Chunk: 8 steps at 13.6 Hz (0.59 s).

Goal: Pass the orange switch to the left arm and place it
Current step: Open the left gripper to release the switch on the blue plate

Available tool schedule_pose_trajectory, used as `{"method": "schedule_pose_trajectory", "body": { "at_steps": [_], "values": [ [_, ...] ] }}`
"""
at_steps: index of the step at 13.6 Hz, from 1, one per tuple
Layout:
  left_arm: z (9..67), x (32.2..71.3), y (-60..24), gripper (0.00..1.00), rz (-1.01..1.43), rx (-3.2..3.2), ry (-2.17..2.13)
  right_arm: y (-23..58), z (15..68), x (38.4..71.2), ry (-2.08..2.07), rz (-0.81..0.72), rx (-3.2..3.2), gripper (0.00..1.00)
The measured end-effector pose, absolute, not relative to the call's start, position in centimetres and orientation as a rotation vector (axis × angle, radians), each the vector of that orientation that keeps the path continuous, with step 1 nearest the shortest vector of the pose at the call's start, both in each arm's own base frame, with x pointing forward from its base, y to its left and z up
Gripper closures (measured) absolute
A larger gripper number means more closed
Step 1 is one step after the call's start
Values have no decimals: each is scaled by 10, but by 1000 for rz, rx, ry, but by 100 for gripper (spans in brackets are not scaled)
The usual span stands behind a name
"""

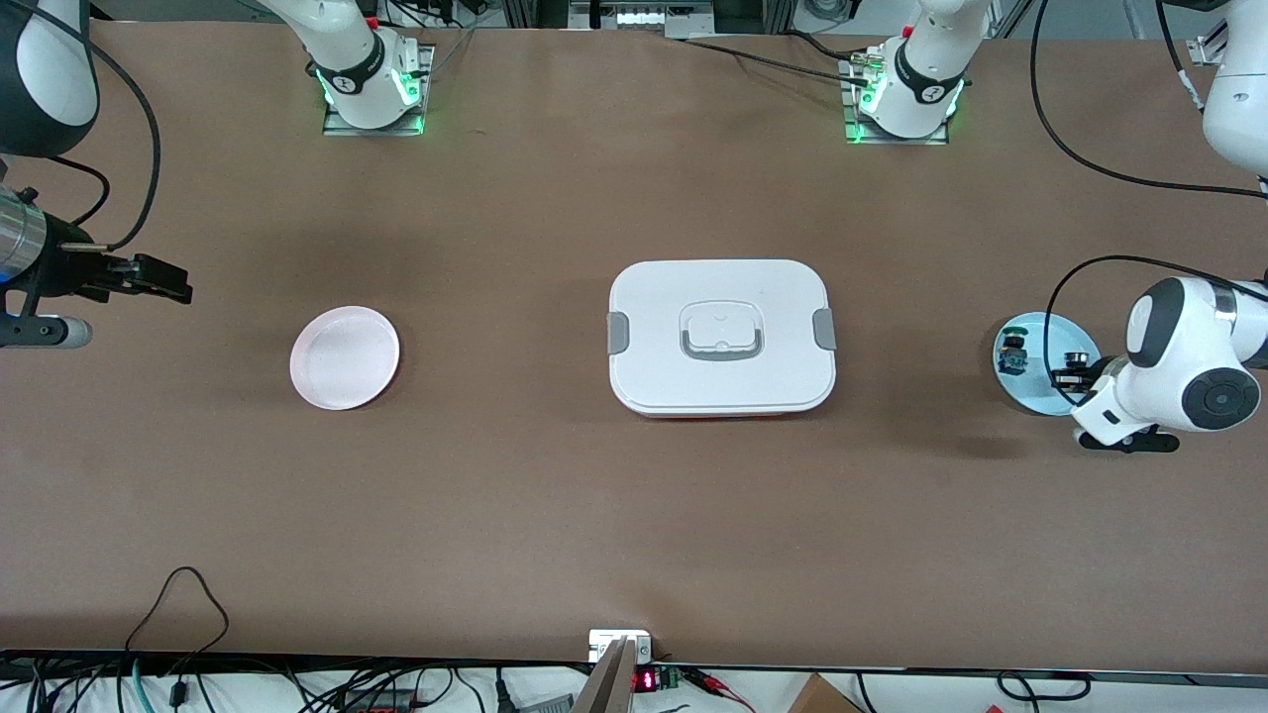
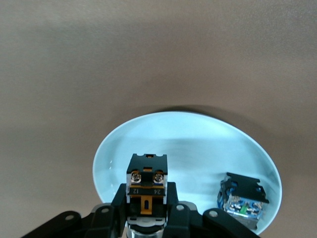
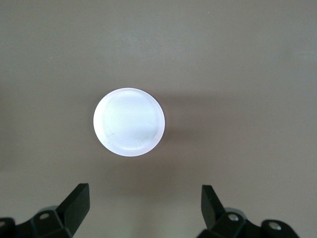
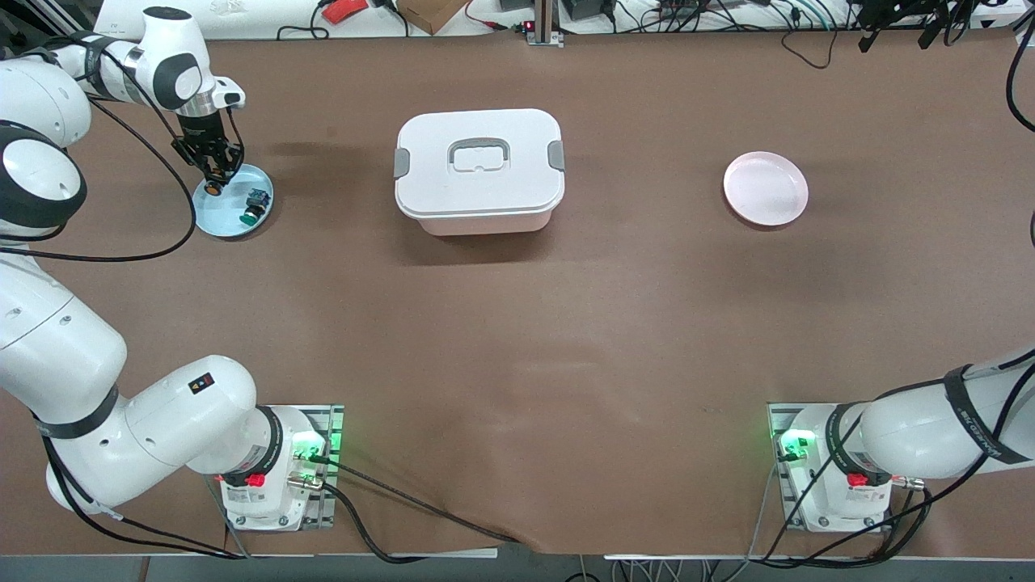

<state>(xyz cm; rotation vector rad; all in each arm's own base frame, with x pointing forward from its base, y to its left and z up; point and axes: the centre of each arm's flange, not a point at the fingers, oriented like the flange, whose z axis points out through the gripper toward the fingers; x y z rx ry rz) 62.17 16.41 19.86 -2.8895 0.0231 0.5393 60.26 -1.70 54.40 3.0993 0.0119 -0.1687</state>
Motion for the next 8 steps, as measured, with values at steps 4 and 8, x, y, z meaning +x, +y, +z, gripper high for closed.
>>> {"method": "schedule_pose_trajectory", "body": {
  "at_steps": [4, 8],
  "values": [
    [183, 620, 166, 60, 547, -2903, 21, -15, 564, 596, 12, -114, 3123, 0],
    [187, 622, 172, 37, 521, -2909, 7, -9, 586, 595, 29, -44, 3127, 0]
  ]
}}
